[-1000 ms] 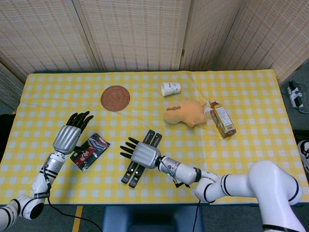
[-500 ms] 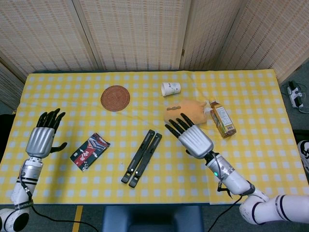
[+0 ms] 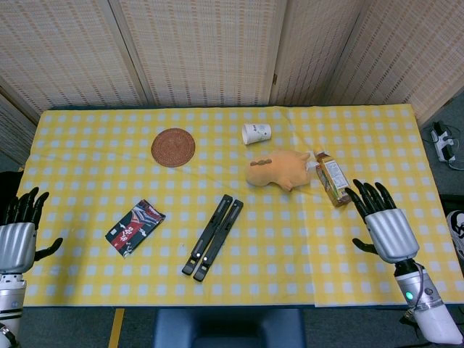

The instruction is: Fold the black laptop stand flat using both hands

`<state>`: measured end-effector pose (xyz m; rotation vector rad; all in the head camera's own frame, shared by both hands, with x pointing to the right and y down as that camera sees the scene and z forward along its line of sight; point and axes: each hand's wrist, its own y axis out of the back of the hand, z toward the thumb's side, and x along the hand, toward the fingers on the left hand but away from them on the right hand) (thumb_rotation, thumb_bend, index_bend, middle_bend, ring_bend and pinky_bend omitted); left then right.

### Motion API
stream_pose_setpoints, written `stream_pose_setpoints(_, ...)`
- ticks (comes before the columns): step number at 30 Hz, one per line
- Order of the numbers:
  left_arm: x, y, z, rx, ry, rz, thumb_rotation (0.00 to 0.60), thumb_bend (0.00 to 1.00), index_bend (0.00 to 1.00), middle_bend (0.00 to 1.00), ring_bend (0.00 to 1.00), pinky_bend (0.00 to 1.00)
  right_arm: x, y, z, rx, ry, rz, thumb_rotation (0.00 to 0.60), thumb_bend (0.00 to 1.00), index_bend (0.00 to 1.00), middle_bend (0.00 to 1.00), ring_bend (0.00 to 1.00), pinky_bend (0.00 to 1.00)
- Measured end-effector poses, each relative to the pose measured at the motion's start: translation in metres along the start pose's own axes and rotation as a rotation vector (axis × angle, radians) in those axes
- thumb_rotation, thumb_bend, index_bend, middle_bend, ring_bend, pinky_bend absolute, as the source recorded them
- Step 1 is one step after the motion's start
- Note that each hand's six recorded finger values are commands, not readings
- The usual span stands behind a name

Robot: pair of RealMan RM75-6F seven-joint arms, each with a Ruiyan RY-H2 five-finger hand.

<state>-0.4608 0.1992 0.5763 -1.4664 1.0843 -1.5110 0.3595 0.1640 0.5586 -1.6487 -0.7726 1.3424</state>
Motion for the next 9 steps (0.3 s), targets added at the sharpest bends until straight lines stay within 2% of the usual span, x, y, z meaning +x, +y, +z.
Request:
stream_pose_setpoints(5,-0.034,-0.003,-0.008,0.009,0.032,-0.014,0.6,0.23,0.12,0.0,0.0,0.0,0.035,-0.006,-0.026,-0.06,-0.092,-0.014,0.6,0.15,0.0,0.0,0.0,0.0)
stream_pose_setpoints(9,-0.052,-0.008,-0.01,0.015,0.051,-0.038,0.6,0.23,0.12,0.0,0.0,0.0,0.053,-0.011,-0.038,-0.077,-0.13,-0.029,0.6,0.15,0.0,0.0,0.0,0.0)
